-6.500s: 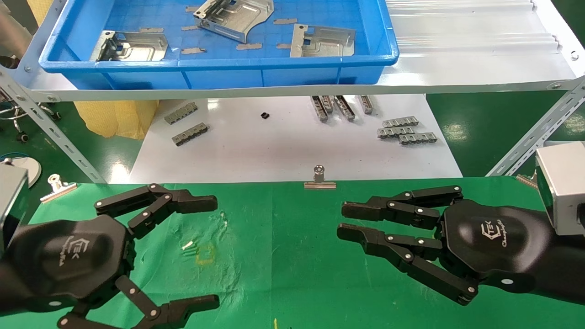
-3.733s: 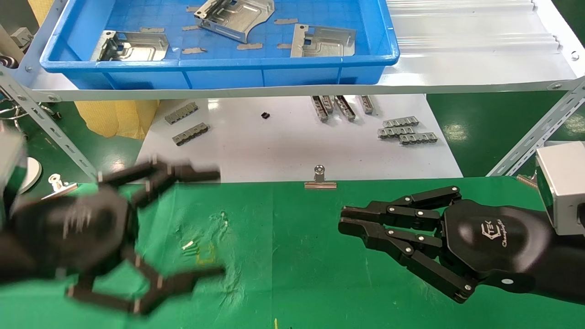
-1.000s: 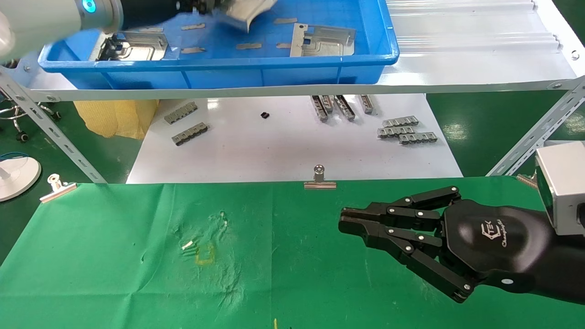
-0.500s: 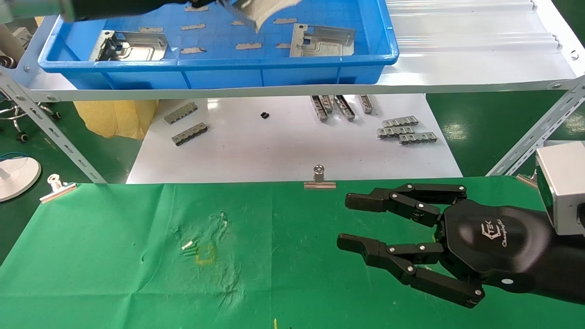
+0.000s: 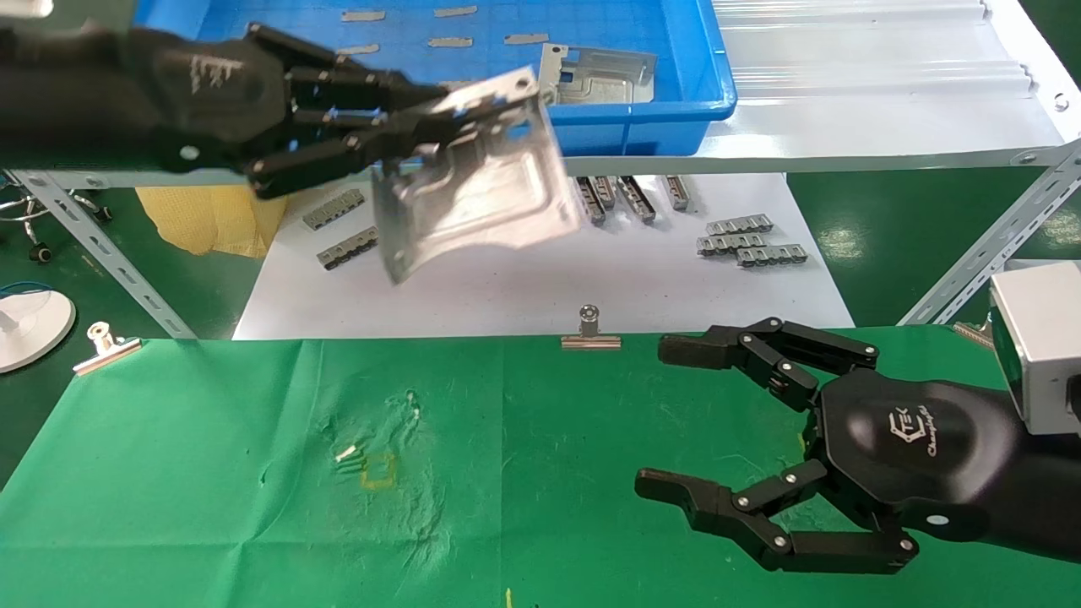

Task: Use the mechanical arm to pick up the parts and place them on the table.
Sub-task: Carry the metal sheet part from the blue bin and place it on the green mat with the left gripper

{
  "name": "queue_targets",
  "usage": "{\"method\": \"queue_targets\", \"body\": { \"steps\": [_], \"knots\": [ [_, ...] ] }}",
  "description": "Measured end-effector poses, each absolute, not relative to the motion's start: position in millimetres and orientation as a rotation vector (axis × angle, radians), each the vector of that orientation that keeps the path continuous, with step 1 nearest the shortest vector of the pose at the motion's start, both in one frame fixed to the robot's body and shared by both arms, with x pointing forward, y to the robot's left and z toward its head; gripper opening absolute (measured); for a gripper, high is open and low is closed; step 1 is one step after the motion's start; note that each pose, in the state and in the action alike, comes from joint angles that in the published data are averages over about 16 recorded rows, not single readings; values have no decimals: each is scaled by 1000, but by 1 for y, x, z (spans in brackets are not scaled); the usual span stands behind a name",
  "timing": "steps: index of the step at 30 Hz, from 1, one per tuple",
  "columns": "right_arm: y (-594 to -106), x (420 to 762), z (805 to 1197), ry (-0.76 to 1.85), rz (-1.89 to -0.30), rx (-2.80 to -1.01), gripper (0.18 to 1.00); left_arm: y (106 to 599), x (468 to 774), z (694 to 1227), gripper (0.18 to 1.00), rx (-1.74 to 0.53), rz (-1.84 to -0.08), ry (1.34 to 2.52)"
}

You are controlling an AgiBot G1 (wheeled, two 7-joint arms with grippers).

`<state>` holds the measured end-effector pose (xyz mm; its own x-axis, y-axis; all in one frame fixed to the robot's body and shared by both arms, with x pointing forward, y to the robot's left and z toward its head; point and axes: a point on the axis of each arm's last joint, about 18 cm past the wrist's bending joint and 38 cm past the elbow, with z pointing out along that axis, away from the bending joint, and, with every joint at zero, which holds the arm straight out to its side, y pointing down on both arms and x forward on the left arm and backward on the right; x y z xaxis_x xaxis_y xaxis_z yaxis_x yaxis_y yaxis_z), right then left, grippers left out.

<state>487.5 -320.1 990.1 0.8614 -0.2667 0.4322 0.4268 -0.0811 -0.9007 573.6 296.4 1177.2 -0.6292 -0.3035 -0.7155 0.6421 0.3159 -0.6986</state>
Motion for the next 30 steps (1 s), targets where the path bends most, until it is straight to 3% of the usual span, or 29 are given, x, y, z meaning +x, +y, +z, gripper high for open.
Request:
{"method": "queue_targets", "body": {
  "steps": [7, 13, 30],
  "knots": [
    [-320, 488, 990, -131, -577, -1550, 899, 319, 552, 1144, 277, 366, -1336, 1818],
    [-320, 488, 990, -131, -577, -1550, 959, 335, 549, 1102, 277, 380, -1243, 1906],
    [-320, 488, 990, -131, -577, -1550, 1000, 354, 621, 983, 276, 320, -1045, 2067]
  ]
}}
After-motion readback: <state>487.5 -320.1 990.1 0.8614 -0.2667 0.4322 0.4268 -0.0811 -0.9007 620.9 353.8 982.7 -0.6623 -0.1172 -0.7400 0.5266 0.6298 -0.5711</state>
